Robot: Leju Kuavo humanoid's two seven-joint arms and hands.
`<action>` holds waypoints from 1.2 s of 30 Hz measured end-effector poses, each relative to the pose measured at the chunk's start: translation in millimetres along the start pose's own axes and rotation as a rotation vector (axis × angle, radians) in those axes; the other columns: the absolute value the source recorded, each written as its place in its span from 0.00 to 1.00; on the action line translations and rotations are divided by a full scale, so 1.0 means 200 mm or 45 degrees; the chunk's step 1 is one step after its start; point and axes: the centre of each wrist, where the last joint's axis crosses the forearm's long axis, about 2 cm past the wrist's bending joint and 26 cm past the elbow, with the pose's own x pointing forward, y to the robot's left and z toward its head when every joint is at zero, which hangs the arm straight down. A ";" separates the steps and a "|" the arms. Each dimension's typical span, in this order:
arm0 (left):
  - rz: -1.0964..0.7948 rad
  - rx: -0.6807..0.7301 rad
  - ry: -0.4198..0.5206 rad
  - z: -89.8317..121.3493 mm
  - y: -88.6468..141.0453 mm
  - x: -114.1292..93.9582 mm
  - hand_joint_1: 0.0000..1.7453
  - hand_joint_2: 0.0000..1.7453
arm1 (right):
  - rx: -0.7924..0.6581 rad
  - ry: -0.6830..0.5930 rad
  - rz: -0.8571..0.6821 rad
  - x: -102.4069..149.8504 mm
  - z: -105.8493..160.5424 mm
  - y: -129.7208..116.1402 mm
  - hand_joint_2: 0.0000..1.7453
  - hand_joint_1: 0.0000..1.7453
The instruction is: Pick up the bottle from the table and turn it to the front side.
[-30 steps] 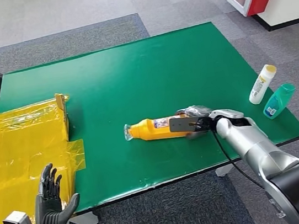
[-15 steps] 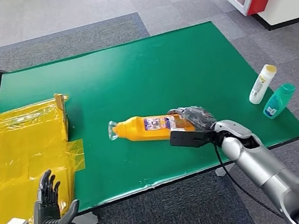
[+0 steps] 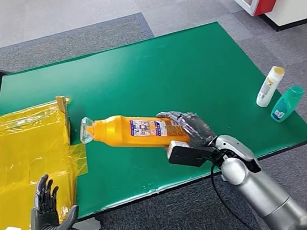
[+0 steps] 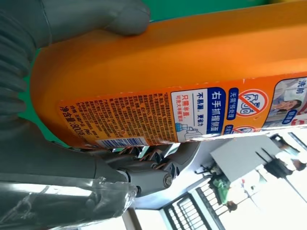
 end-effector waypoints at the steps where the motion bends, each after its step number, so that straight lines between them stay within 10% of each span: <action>1: 0.001 0.000 0.000 0.00 0.00 0.00 0.00 1.00 | -0.001 0.000 -0.002 0.00 0.00 0.00 1.00 1.00; 10: 0.431 -0.281 -0.079 -0.34 -0.11 0.12 0.00 1.00 | 0.009 -0.226 -0.613 0.22 -0.03 0.44 1.00 1.00; 25: 0.414 -0.783 -0.104 -0.65 -0.19 0.20 0.00 1.00 | 0.178 -0.227 -0.640 0.28 -0.07 0.68 1.00 1.00; 26: 0.407 -0.795 -0.097 -0.66 -0.19 0.20 0.04 1.00 | 0.181 -0.228 -0.629 0.28 -0.08 0.68 1.00 1.00; 30: 0.373 -0.812 -0.076 -0.67 -0.18 0.19 0.99 1.00 | 0.195 -0.222 -0.594 0.28 -0.09 0.70 1.00 1.00; 36: 0.269 -0.785 -0.033 -0.67 -0.18 0.19 1.00 1.00 | 0.209 -0.193 -0.589 0.26 -0.08 0.72 1.00 1.00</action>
